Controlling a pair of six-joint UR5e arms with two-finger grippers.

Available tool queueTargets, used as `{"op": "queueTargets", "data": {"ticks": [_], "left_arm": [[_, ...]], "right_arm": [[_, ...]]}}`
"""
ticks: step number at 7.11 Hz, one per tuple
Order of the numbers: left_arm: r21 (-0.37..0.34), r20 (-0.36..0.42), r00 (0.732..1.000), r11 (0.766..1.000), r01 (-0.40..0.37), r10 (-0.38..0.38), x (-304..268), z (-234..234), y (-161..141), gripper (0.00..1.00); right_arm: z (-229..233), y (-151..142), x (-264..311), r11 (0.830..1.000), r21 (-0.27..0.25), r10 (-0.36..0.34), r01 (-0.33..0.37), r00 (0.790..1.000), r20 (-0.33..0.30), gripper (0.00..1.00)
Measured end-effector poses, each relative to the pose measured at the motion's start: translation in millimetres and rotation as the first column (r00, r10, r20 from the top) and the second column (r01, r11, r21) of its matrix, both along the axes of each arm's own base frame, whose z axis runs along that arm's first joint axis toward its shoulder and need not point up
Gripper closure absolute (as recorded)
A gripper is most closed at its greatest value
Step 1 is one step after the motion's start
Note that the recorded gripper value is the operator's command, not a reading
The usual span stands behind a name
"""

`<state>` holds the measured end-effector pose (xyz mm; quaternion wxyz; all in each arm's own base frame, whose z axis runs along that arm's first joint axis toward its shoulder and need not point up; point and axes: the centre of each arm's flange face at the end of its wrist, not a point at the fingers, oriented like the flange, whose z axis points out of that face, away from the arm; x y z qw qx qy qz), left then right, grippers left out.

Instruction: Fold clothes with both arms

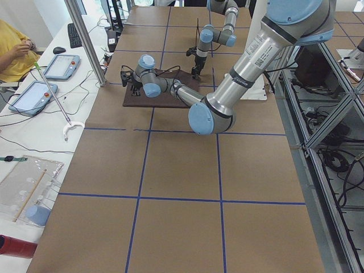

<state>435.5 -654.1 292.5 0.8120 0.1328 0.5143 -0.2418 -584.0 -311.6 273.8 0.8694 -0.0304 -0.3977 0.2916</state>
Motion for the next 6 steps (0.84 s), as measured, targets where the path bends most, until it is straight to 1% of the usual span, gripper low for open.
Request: {"op": "queueTargets", "data": {"ticks": [4,6], "left_arm": [[-0.001,-0.001,1.0,1.0,0.002,-0.002,0,0,0,0.57],[-0.006,-0.015,1.0,1.0,0.005,-0.005,-2,-2,6,0.57]], "right_arm": [[3,-4,-2,1.0,0.004,-0.005,0.005,1.0,-0.01,1.0],[-16,-7,8,1.0,0.011,-0.001,0.001,1.0,0.022,1.0]]}}
